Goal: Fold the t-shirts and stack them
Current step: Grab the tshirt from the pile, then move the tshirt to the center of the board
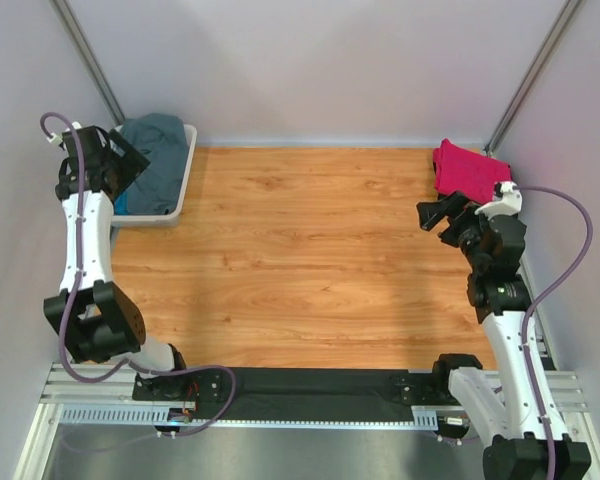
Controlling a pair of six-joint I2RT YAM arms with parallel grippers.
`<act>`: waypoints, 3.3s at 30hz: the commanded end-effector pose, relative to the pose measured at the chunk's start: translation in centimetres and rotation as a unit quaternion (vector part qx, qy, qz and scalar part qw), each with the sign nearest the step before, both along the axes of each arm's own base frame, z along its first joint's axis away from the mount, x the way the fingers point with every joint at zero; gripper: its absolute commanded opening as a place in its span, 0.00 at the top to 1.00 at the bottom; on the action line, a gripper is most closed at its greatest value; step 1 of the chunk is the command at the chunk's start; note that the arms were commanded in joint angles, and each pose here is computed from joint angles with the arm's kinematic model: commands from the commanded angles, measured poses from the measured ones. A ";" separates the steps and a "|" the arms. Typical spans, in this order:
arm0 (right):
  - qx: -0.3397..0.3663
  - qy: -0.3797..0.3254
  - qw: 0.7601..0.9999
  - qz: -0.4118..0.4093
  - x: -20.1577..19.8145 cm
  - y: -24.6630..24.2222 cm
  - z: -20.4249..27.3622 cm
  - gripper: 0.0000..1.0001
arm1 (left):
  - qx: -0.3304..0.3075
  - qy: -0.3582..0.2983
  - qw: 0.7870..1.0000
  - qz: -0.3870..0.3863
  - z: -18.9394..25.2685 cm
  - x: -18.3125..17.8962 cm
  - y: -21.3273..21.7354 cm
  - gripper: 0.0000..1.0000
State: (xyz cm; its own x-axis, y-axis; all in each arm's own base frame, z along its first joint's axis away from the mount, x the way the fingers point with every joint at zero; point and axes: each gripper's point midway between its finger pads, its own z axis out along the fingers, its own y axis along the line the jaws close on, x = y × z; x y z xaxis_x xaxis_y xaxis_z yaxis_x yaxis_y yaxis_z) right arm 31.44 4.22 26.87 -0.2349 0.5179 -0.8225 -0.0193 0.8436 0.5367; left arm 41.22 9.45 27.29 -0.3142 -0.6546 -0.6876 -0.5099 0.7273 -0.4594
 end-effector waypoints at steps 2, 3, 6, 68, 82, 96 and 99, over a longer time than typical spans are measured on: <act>-0.010 -0.029 0.999 -0.016 0.0 -0.6 0.9 0.00 | 0.017 -0.023 0.999 0.041 0.1 3.8 2.8 0.07; -0.004 -0.027 0.999 -0.018 0.0 -0.6 0.5 0.00 | 0.029 -0.022 0.997 0.062 0.3 4.3 4.0 0.07; 0.002 -0.028 0.999 -0.026 0.2 -0.8 -0.3 0.00 | 0.030 -0.008 0.996 0.082 -1.7 6.5 5.5 0.07; -0.017 0.071 0.975 -0.211 -3.0 -6.9 1.1 0.00 | 0.241 -0.261 0.879 -0.319 24.2 3.1 -21.9 1.00; -0.060 0.163 0.960 -0.218 -6.3 -7.6 -3.3 0.00 | 0.121 -0.091 0.888 -0.435 2.9 -6.7 -35.2 1.00; -0.020 0.188 0.977 -0.104 -4.5 -3.2 -7.1 0.00 | 0.242 0.110 0.902 -0.340 -9.6 -9.8 -27.4 1.00; -0.018 0.185 0.978 -0.094 -3.9 -2.9 -7.2 0.00 | 0.306 0.103 0.909 -0.262 -5.0 -9.3 -21.9 1.00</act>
State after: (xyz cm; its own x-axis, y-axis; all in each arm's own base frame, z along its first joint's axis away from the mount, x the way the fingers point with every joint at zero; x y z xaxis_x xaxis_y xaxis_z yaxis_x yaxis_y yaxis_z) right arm 26.26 0.56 18.74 -0.4356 0.5688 -0.6977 0.3926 0.8175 0.4214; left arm 30.77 -19.10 14.82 -0.7499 0.1401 -0.6466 0.1525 0.9876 0.0371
